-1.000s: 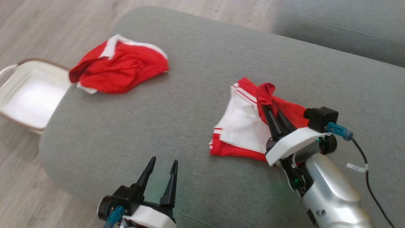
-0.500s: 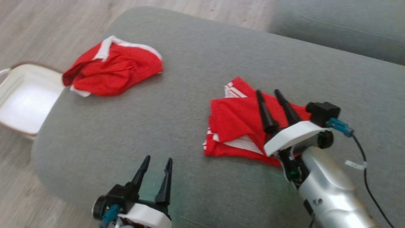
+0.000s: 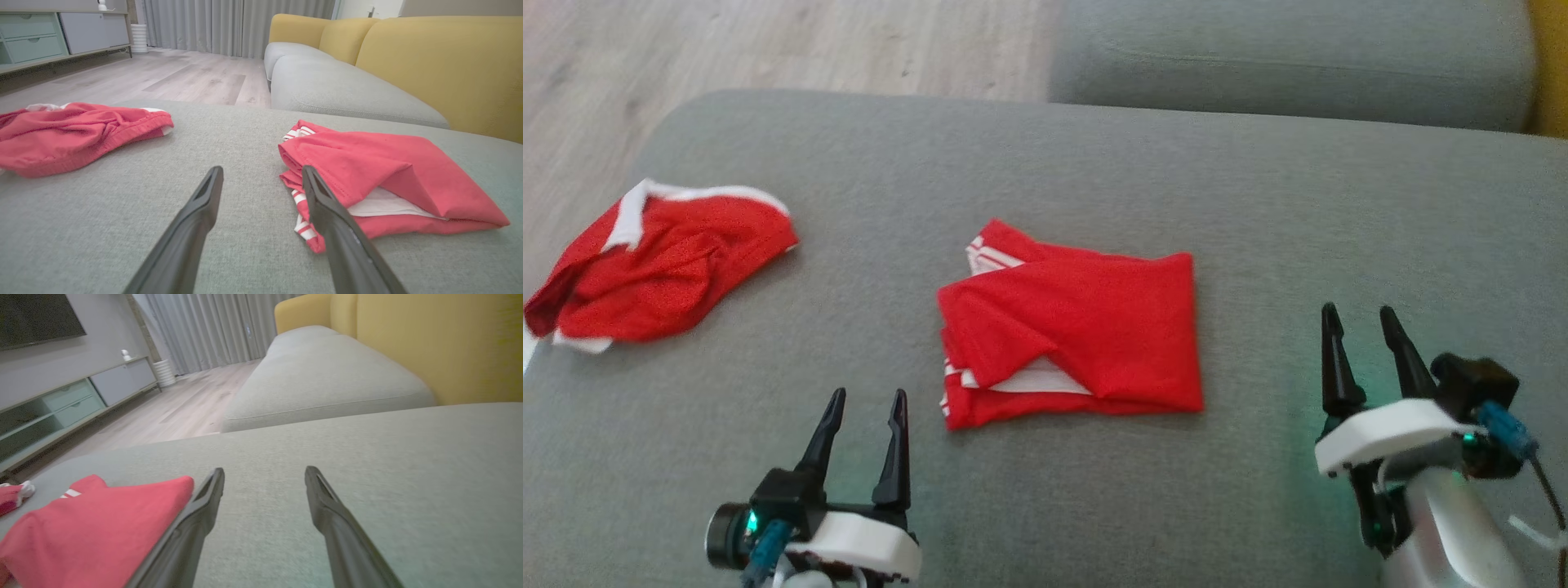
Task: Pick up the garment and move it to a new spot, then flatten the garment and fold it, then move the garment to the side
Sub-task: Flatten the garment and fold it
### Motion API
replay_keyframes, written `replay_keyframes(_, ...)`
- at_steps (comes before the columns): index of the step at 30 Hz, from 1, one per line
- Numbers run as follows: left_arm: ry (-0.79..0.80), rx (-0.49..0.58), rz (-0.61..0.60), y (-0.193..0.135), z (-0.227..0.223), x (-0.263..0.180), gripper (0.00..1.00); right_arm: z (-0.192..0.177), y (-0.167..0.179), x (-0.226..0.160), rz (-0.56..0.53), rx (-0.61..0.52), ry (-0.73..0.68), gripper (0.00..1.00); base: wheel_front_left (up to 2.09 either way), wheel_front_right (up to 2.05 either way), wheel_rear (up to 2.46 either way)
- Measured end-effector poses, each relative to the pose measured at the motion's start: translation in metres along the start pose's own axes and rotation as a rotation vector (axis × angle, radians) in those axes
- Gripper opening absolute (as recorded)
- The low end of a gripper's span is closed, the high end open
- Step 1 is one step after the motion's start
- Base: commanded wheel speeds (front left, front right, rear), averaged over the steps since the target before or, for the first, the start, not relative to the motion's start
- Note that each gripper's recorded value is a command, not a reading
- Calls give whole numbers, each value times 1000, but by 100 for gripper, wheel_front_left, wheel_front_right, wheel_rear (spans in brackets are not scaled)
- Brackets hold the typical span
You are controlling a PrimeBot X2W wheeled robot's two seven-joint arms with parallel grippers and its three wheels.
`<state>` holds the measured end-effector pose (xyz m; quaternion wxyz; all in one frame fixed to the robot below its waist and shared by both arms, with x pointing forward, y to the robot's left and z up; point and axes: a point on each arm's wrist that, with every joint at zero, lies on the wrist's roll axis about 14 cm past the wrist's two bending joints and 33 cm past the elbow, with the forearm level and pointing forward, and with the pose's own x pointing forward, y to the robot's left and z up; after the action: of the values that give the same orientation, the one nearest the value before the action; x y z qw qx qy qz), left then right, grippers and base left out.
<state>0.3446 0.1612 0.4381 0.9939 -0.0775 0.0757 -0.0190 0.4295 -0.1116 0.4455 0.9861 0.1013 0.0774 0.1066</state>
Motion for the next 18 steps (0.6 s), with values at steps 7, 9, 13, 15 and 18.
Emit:
replay_keyframes(7,-12,39,-47,-13,3,0,100,-10,-24,-41,-78,-16,11,100,0,0,0)
replay_keyframes(9,5,37,-61,-18,-5,-6,100,-20,-31,-58,-107,1,28,100,0,0,0)
replay_keyframes(13,6,37,-71,-22,-5,-8,100,-22,-33,-65,-120,5,29,100,0,0,0)
replay_keyframes(15,3,38,-72,-22,-4,-8,100,-20,-33,-64,-119,5,23,100,0,0,0)
replay_keyframes(18,2,37,-70,-21,-4,-8,100,-19,-32,-63,-115,6,22,100,0,0,0)
